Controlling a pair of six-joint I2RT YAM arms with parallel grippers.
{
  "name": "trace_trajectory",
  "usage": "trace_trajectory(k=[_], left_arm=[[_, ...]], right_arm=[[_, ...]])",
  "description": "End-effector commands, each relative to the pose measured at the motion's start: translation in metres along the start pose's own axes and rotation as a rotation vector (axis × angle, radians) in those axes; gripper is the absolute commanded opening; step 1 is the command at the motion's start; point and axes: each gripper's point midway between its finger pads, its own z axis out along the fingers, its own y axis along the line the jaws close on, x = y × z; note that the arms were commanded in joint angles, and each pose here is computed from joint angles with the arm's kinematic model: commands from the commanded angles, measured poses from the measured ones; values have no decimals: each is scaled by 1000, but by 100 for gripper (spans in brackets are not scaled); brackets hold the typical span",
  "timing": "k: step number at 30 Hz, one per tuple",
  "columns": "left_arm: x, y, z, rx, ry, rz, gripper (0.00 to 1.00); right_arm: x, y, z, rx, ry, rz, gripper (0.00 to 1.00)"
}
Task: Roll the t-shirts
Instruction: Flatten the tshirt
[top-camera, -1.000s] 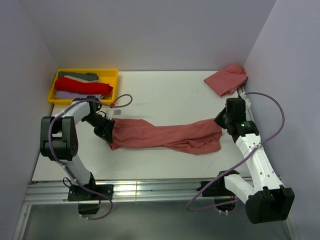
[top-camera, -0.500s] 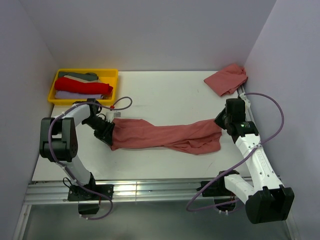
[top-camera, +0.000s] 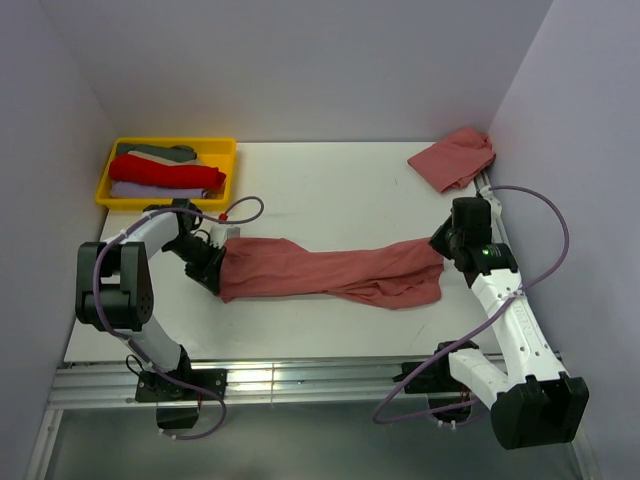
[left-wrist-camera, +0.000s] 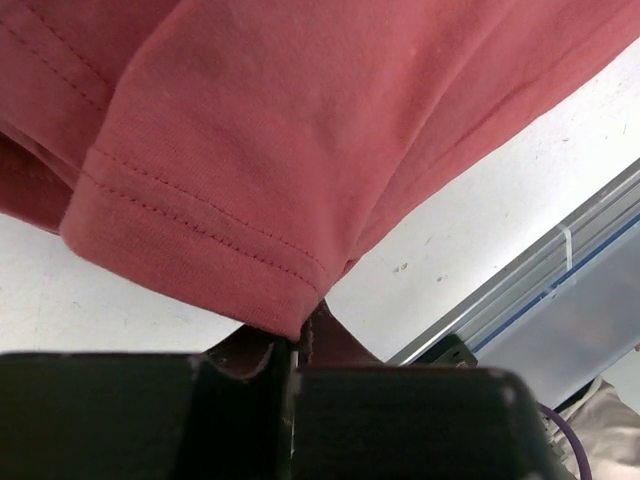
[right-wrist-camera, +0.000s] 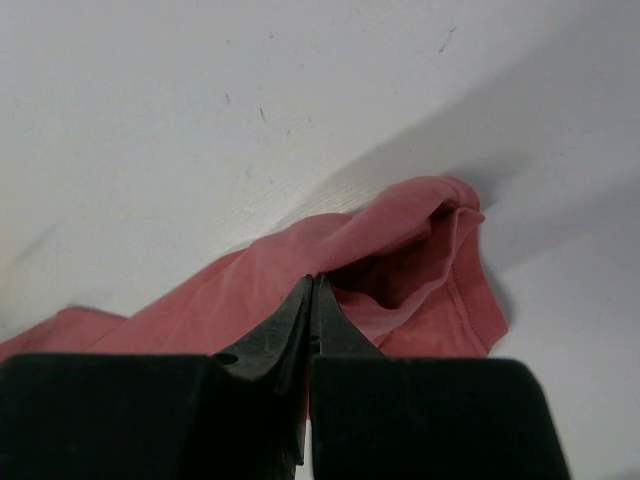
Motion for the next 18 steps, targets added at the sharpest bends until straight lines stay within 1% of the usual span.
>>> trace_trajectory(k=[1,9,10,11,13,16,18], left_arm=[[1,-6,-10,-1,-17,32,1],[4,-9,-46,-76,-34,80,0],[3,-9,-51,-87,-38,101,0],[9,-6,-57,-90,-32,78,0],[13,-2,-67,-115,-35,89,1],[18,1,-80,-136,-36,85,2],[21,-2,-87,-136,-27,81,5]], right_arm=[[-16,1,-10,-5,-56,-13,0],[-35,1,-23,13,-86,-28,0],[-39,-2,-26,14,-93,-21,0],[-46,-6,-28,21,-108,-8,0],[-56,-9,-34,8,-123,14,0],[-63,-15,-38,10,-130,33,0],[-68,-12,-42,1,-140,32,0]])
